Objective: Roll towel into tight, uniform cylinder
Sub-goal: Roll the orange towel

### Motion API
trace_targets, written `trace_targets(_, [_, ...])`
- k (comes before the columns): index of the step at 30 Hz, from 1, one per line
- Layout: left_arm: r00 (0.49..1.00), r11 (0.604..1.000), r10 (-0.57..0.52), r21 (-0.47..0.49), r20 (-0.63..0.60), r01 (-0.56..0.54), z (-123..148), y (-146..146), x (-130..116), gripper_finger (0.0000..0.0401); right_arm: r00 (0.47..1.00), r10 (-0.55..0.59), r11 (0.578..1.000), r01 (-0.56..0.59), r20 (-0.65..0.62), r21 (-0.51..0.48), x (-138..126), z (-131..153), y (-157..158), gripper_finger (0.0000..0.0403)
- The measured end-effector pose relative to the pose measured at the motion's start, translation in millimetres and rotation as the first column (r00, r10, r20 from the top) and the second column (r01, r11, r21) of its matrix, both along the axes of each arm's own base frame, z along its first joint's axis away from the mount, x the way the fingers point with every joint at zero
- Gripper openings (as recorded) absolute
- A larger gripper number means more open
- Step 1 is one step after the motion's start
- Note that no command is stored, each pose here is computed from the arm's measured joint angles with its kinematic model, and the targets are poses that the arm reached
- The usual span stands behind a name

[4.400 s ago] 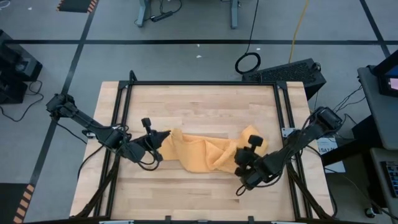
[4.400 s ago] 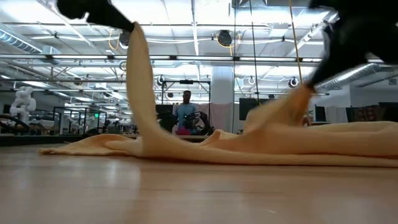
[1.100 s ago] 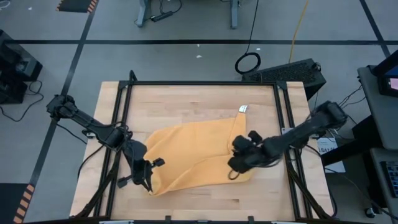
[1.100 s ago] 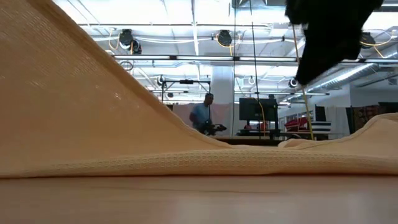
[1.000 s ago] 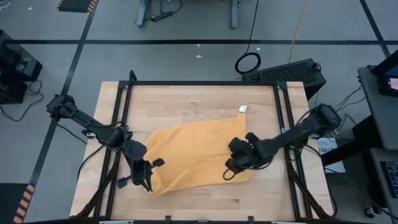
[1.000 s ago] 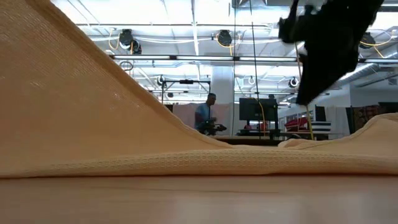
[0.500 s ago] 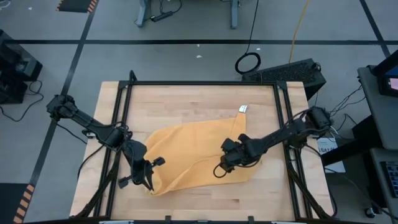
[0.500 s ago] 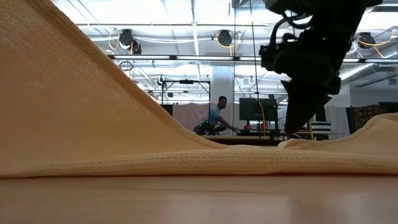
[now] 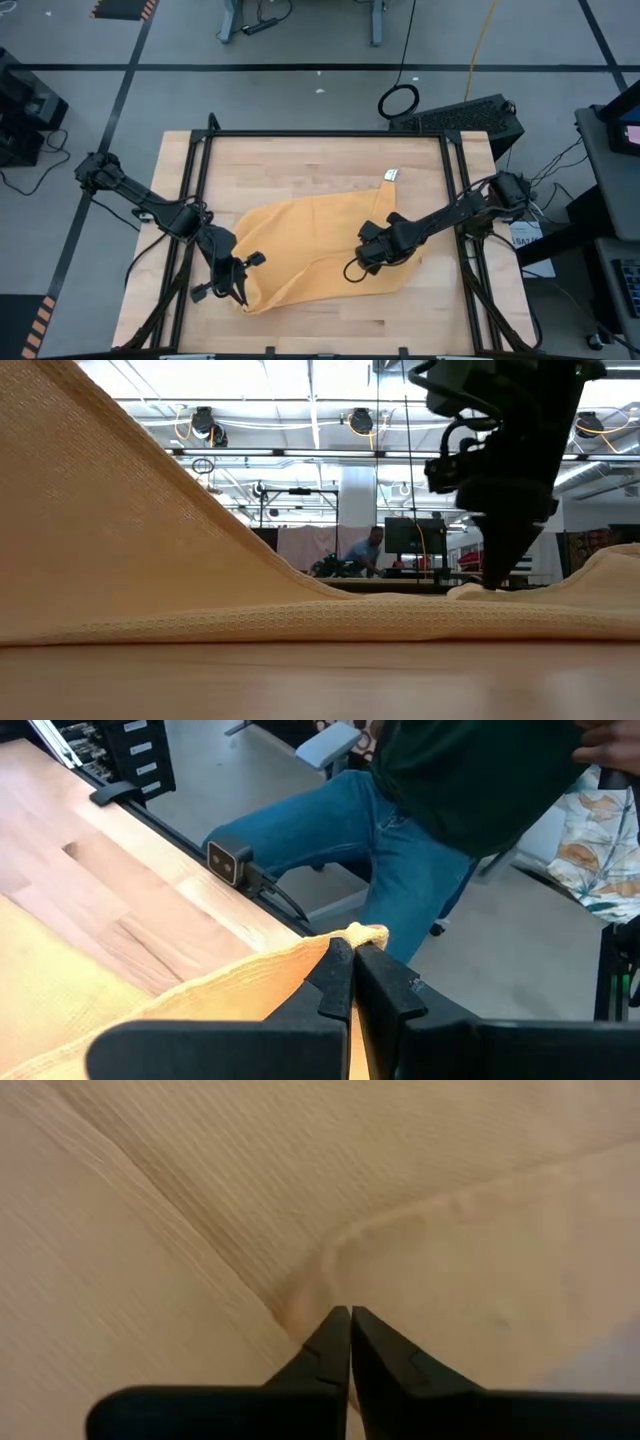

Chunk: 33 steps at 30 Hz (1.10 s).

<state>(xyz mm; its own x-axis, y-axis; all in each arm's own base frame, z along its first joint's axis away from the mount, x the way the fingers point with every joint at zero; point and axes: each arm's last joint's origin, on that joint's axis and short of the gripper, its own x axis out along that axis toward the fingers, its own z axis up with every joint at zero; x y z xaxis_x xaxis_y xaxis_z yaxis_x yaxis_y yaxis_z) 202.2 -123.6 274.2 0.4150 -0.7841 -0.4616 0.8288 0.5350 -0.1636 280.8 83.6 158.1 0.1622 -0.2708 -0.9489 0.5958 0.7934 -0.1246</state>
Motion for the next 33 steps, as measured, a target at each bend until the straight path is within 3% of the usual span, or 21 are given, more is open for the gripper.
trace_targets(8, [1.0,1.0,0.005,0.005,0.003,-0.005,-0.2,0.2,0.1,0.0009,0.997,-0.026,0.999,0.023,0.069,0.033,-6.3,21.3,-1.2,0.0021])
trace_targets(17, [1.0,1.0,0.006,0.005,0.002,-0.006,-0.2,0.2,0.1,0.0009,0.997,0.001,0.999,-0.004,0.083,0.034,6.7,3.3,2.5,0.0141])
trace_targets(21, [1.0,1.0,0.006,0.004,0.002,-0.006,-0.2,0.1,0.2,0.0009,0.998,0.003,1.0,-0.005,0.069,0.026,10.4,-6.4,3.6,0.0159])
trace_targets(25, [1.0,1.0,0.006,0.004,0.003,-0.006,-0.2,0.1,0.2,0.0009,0.999,0.005,1.0,-0.006,0.052,0.023,11.1,-11.3,4.1,0.0122])
trace_targets(30, [1.0,1.0,0.006,0.005,0.002,-0.006,-0.2,0.2,0.1,0.0009,0.999,0.019,1.0,-0.02,0.046,0.012,10.4,-9.5,2.1,0.0015])
trace_targets(33, [1.0,1.0,0.006,0.005,0.002,-0.006,-0.2,0.1,0.1,0.0009,1.0,0.013,1.0,-0.013,0.025,0.003,6.2,-3.8,-1.9,0.0012])
